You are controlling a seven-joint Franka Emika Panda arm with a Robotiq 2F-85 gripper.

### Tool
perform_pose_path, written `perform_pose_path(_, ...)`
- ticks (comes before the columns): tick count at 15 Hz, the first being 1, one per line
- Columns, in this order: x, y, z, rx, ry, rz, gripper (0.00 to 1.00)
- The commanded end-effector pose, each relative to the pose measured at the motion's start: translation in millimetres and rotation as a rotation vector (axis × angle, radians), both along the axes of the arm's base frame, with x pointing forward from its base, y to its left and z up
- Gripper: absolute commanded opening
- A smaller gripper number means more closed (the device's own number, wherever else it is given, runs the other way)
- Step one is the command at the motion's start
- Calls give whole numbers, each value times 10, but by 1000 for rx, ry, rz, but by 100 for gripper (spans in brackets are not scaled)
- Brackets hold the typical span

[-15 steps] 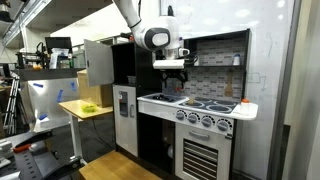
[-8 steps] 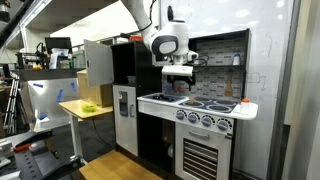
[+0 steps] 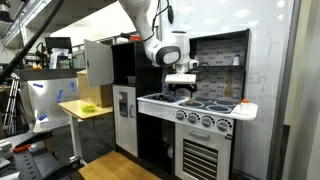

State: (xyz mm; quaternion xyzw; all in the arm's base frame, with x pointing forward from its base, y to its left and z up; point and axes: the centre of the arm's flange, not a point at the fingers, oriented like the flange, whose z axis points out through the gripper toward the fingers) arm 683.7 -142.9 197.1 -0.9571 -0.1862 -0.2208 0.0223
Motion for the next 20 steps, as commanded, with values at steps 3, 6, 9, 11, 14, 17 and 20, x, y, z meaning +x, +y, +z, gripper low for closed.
perform_pose_path(3, 161, 26, -118, -45, -4, -5, 100)
perform_pose_path(6, 193, -96, -117, -2, 6, -35, 100)
perform_pose_path(9, 229, -278, -77, 39, 37, -63, 100)
perform_pose_path(11, 269, -361, -67, 61, 69, -58, 100)
perform_pose_path(14, 321, -359, -133, 82, 114, -41, 100)
perform_pose_path(17, 374, -341, -207, 85, 118, -40, 100)
perform_pose_path(20, 433, -343, -249, 81, 102, -59, 100)
